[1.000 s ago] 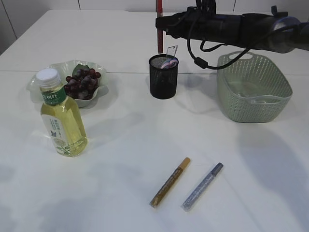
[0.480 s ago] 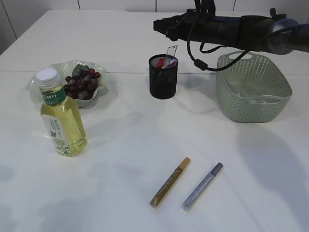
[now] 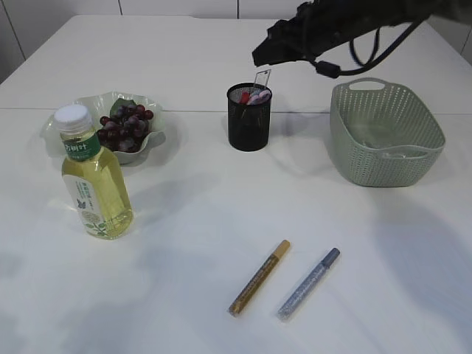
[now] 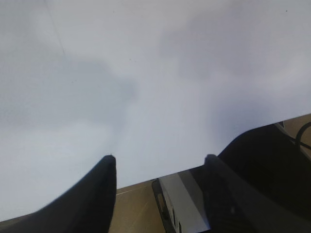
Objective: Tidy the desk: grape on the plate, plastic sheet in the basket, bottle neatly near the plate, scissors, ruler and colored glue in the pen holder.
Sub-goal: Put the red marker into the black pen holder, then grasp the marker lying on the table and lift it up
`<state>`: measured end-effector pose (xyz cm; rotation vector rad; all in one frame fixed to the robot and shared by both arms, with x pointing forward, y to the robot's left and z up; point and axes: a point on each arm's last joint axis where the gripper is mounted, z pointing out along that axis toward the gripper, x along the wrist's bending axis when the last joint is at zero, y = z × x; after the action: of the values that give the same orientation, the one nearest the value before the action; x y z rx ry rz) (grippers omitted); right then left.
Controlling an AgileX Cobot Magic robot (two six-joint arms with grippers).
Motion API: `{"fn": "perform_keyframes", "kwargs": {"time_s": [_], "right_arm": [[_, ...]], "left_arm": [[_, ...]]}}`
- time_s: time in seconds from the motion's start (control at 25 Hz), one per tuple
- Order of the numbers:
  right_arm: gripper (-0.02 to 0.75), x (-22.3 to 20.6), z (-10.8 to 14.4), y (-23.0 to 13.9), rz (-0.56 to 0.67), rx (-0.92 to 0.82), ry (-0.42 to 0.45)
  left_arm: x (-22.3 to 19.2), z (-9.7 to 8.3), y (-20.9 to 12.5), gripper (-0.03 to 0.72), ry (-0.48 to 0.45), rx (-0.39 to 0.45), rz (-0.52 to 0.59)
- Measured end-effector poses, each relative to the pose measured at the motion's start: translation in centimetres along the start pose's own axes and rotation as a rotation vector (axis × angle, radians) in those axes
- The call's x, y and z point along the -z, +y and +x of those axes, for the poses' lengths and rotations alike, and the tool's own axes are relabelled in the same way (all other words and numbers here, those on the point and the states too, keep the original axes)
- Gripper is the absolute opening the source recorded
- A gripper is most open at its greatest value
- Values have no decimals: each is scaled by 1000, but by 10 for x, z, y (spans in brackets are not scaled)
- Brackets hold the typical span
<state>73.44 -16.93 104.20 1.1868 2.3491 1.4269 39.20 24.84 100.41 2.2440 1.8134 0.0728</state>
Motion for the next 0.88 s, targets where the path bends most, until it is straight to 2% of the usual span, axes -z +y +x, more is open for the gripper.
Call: {"fn": "perform_keyframes", "kwargs": {"time_s": [0.2,0.36,0.56,0.72,0.88], "right_arm": [[302,50,23,-2,327,-209,-114],[302,70,31,-9,414,-345,-220],[302,84,66,-28,513,-358,-291],[302,87,98,-60,630,-360,-289],[302,91,120,-101,751,-439,-292]], "left_arm": [[0,0,1,415,0,0,-15],[0,0,2,415,0,0,-27],[0,0,5,415,0,0,-55],[0,0,8,415,0,0,-83],[0,0,8,415,0,0,-85]]}}
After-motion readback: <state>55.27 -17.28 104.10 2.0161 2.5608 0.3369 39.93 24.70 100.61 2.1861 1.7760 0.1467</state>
